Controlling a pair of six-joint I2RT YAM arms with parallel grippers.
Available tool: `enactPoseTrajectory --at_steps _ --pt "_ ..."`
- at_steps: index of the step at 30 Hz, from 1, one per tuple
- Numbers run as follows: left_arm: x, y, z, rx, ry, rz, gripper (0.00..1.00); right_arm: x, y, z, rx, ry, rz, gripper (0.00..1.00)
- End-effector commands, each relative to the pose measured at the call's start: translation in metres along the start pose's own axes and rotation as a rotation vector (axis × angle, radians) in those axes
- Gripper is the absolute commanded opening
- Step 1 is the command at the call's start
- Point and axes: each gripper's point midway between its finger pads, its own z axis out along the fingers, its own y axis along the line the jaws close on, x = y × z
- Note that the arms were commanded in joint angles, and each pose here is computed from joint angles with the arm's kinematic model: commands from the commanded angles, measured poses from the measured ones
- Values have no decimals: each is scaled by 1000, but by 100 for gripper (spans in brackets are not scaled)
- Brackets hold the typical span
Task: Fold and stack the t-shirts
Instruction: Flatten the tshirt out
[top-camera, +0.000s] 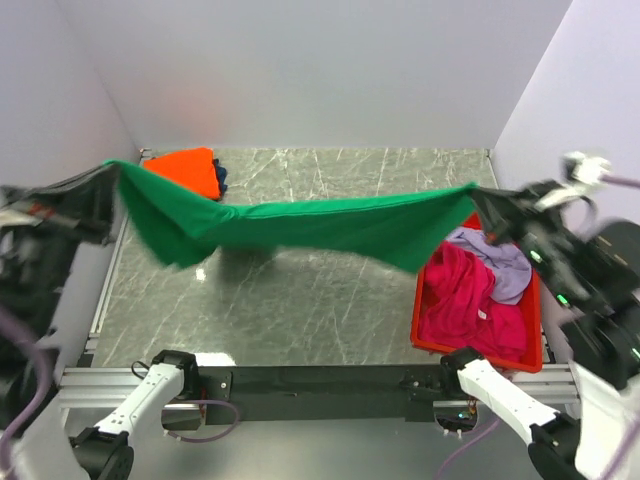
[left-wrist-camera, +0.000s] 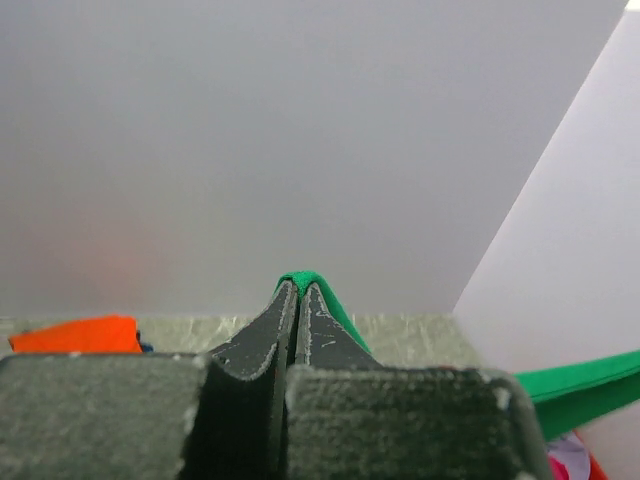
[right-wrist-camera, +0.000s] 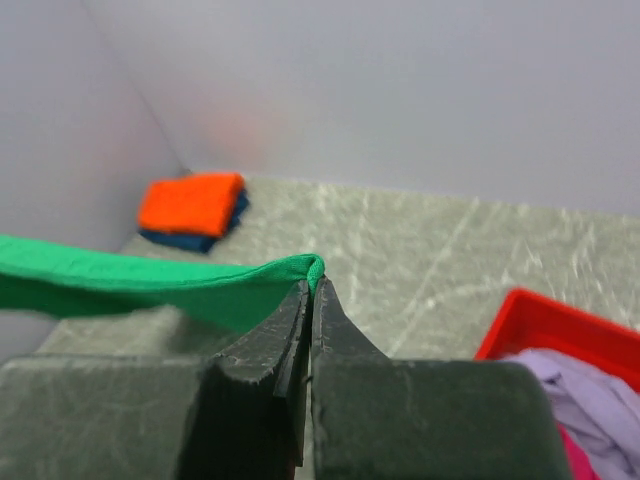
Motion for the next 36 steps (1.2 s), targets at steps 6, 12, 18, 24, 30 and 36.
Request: enactPoseTrajectory --at_steps 6,12,18,24,30,36 --pt "-61 -25 -31 51 -105 42 1 -61 15 -66 -53 -174 2 0" --pt "-51 -26 4 79 -69 30 1 -62 10 -47 -18 -158 -12 0" --pt "17 3 79 24 96 17 1 -24 -6 20 48 -29 -31 0" --pt "81 30 140 -13 238 5 1 13 -25 87 136 87 -45 0" --pt "103 42 193 -4 292 -16 1 7 -31 138 168 96 -71 0" --pt "59 37 231 94 192 -3 1 -43 -35 167 199 13 -99 0"
